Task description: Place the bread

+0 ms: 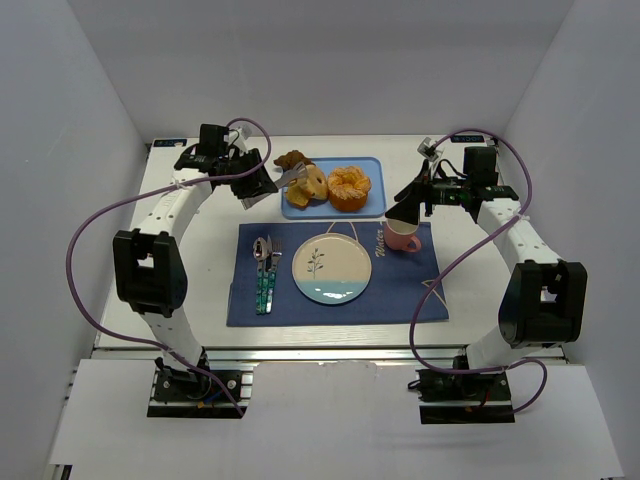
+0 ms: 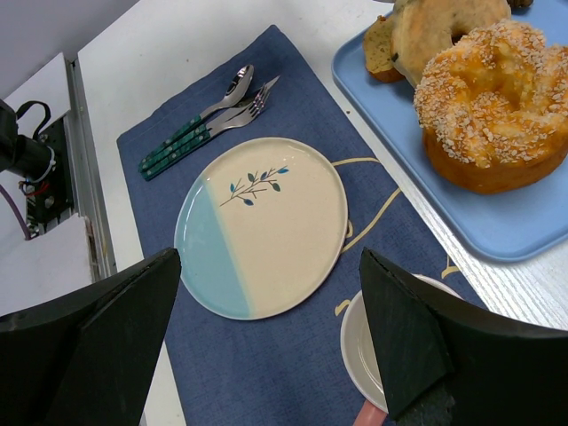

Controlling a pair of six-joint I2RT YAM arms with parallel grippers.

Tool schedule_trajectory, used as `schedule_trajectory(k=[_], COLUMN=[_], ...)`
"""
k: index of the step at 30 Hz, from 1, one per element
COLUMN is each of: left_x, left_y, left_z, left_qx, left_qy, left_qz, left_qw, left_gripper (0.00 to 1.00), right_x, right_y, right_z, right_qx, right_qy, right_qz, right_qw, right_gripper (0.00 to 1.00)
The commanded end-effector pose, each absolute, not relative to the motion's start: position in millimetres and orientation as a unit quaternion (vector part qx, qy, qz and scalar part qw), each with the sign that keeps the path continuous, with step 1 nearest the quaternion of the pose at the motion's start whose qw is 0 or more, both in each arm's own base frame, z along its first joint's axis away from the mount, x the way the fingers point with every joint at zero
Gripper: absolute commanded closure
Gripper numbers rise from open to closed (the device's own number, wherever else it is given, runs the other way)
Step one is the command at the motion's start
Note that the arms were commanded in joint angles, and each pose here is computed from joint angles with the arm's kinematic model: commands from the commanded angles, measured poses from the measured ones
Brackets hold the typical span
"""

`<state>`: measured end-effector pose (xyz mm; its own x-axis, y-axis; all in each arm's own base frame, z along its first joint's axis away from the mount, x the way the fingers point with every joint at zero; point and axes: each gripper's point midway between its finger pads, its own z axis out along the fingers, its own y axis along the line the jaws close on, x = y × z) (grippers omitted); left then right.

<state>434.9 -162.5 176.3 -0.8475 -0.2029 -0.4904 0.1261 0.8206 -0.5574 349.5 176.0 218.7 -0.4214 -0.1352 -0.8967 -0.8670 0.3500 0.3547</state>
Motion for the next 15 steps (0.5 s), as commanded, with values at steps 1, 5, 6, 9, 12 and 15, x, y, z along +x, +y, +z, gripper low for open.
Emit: schedule_trajectory(k=[1,5,6,9,12,15], left_x=[443.2,445.0,445.4,446.5,446.8,447.1], left_y=[-168.0,-163.1,-162.7,-160.1,-159.1,-159.0], left_z=[197.8,197.3,196.4,196.6,196.4,195.0], left_qx=[-0.004,-0.008,-0.009,-0.011,-0.01,-0.009], left_qy=[0.902,0.907,0.908,0.909,0.91,0.911], left_qz=[-0.309,-0.295,-0.293,-0.285,-0.282,-0.281], left_qw=[0.3,0.301,0.3,0.302,0.303,0.302], left_gripper=[0.46,0.45,0.45,0.45,0.45,0.45], right_x=[344.4,344.9,344.5,344.5,344.5,345.1], right_y=[176.4,176.6,177.1,177.2,177.3,176.9], right_z=[234.8,235.0,235.5,235.5,235.1,234.8], right_qx=[-0.365,-0.364,-0.365,-0.365,-0.366,-0.364], right_qy=[0.693,0.693,0.693,0.693,0.692,0.693], right_qz=[0.452,0.453,0.453,0.454,0.454,0.454], right_qw=[0.427,0.426,0.426,0.426,0.425,0.425], right_gripper=[0.13,0.13,0.13,0.13,0.13,0.13])
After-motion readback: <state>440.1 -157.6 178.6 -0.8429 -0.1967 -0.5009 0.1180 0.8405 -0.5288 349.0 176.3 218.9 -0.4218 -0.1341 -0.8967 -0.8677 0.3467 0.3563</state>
